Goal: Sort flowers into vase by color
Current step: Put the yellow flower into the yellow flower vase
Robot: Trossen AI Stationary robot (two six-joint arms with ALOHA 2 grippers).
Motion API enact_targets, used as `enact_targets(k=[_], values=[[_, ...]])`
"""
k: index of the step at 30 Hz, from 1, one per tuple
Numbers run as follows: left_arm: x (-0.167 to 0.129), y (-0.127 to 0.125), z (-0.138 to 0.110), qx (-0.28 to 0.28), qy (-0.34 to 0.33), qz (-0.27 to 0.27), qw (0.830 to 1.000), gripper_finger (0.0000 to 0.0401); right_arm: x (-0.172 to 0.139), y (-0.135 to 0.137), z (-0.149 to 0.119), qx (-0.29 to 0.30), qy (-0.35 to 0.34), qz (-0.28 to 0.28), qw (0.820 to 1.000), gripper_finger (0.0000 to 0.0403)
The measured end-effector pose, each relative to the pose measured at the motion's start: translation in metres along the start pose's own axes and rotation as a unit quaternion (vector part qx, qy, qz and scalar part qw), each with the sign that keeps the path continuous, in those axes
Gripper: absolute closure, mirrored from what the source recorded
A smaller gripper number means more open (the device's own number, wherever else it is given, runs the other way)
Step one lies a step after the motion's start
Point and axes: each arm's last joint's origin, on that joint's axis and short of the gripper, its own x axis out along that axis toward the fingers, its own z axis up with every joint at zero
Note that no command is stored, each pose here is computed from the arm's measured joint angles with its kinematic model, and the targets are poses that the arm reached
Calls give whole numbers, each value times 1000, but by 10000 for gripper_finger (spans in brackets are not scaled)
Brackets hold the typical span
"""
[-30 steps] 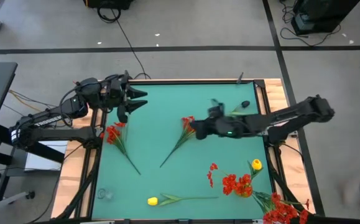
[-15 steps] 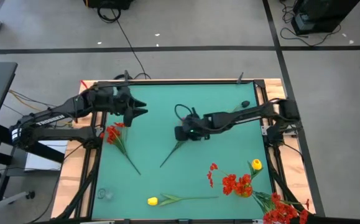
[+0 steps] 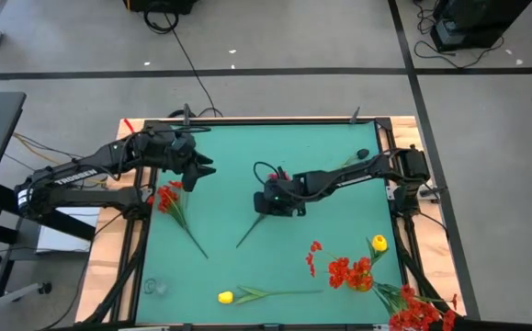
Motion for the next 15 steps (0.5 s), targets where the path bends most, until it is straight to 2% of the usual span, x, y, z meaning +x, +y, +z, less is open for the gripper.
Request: enact_targets(k=[6,9,12,15], values=[[0,0,-3,2,14,3,1000,202,-1,0,-4,-46,46,0,998,220],[8,-2,-7,17,42,-2,999,202,-9,3,-9,-61,57,12,996,220],[20,-9,-13,32,83,-14,996,202,-23,7,-11,-67,50,25,996,220],[32,-19,-19,48,110,-36,992,202,-47,10,-10,-71,12,33,997,221]])
